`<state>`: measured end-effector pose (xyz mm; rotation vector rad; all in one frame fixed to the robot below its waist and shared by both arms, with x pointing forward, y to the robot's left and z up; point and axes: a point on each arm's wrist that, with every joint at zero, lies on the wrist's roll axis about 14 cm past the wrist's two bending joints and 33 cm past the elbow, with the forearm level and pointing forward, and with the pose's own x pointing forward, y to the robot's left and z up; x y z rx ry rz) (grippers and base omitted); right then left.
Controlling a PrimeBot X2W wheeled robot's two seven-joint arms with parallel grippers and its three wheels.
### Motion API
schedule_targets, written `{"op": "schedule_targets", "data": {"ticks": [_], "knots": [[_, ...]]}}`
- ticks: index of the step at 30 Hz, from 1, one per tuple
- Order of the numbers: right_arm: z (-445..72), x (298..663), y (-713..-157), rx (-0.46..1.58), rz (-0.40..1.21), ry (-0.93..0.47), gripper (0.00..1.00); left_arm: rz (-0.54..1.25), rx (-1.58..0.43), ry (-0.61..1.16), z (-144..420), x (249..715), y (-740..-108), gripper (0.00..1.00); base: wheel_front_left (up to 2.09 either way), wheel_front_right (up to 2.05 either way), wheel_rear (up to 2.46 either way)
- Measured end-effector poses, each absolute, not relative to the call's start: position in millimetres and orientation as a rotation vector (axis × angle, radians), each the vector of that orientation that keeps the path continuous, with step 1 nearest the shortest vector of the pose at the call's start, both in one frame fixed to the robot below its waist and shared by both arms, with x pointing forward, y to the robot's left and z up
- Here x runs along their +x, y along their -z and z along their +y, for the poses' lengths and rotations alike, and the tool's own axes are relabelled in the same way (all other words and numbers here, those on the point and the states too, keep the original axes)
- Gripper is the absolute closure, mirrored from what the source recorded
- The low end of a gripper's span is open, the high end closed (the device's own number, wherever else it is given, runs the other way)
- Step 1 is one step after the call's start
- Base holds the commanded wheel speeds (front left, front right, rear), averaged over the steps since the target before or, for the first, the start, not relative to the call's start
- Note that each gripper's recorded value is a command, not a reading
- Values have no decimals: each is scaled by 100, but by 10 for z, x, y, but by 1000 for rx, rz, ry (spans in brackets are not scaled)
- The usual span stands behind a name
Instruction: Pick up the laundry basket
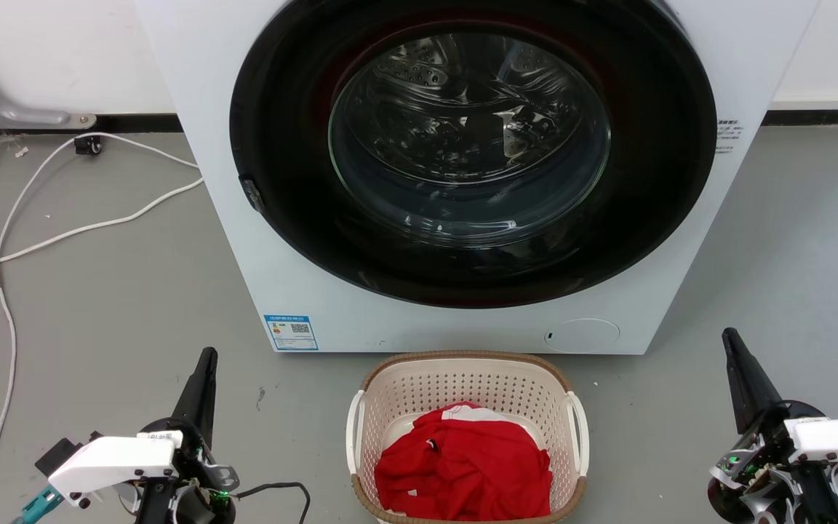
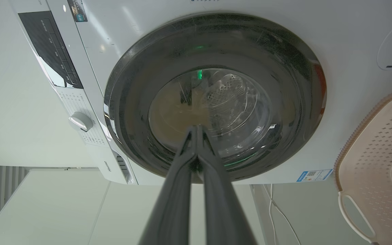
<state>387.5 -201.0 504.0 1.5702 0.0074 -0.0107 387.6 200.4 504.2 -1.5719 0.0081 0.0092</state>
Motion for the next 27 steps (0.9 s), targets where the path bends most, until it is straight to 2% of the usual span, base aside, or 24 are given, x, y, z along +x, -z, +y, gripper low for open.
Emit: {"op": "schedule_targets", "data": {"ticks": [27], "knots": [[-2009, 3875, -5039, 1571, 8, 10, 100, 6, -1574, -11, 2007, 3876, -5041, 100, 0, 0, 0]]}}
